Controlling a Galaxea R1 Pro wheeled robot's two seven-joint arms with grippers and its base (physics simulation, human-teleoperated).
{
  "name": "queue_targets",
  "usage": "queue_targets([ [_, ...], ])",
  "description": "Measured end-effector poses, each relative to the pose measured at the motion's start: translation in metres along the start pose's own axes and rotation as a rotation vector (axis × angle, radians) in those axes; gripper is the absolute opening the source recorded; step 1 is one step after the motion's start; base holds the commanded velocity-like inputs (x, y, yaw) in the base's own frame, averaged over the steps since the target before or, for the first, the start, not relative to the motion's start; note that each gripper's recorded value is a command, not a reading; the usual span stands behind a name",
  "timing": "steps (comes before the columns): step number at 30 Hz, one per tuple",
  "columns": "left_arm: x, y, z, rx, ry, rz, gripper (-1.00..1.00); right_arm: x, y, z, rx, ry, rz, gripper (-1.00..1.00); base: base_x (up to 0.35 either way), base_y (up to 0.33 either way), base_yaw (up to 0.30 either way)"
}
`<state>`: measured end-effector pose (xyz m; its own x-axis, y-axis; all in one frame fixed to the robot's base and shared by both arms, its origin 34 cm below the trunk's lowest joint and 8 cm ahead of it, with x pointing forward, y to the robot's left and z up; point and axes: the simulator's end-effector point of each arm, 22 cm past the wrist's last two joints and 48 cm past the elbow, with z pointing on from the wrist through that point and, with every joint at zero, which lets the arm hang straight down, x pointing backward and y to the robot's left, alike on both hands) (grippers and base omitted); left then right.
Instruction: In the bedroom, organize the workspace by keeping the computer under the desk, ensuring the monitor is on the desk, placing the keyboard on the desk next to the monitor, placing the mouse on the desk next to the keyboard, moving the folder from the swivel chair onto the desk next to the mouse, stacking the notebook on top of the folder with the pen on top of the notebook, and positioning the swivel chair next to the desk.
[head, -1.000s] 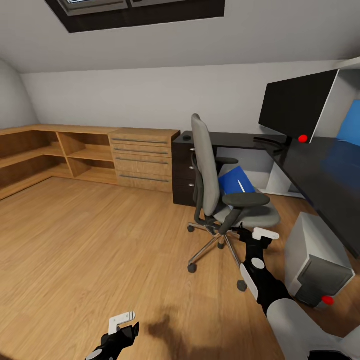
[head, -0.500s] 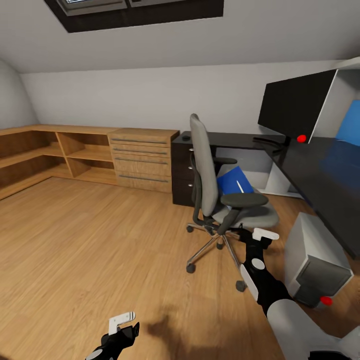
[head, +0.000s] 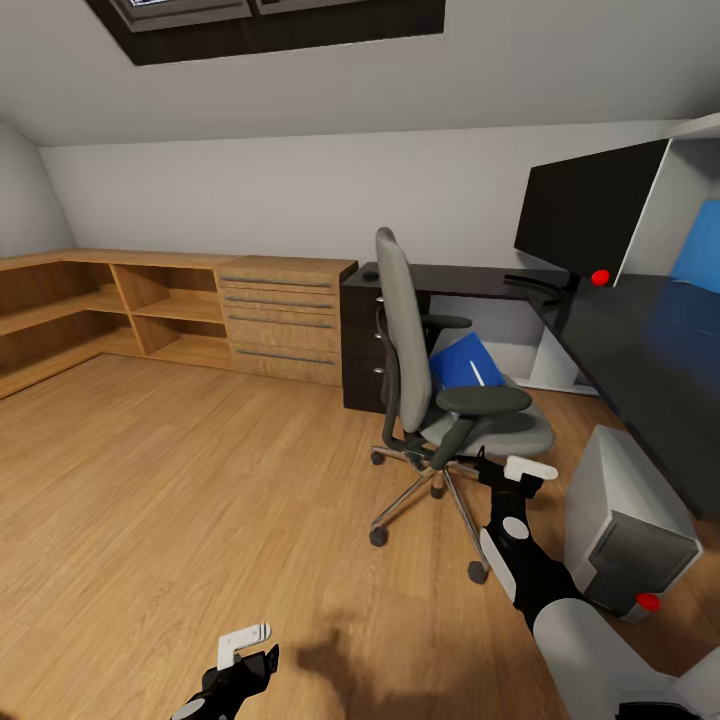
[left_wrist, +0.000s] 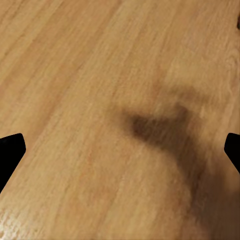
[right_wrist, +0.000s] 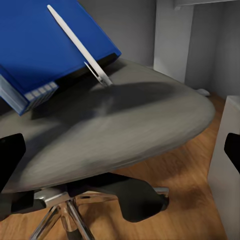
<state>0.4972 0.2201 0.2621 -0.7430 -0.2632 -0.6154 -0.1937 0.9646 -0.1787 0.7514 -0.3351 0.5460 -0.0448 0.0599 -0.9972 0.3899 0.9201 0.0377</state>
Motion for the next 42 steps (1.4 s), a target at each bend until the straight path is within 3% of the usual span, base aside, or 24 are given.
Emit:
queue_targets([
  [42, 0.0005, -0.0002, 0.0, 0.001, 0.001, 0.0, 1.0, -0.0001, 0.0002, 0.0, 0.0, 0.0, 0.001, 1.0, 0.054, 0.0, 0.0],
])
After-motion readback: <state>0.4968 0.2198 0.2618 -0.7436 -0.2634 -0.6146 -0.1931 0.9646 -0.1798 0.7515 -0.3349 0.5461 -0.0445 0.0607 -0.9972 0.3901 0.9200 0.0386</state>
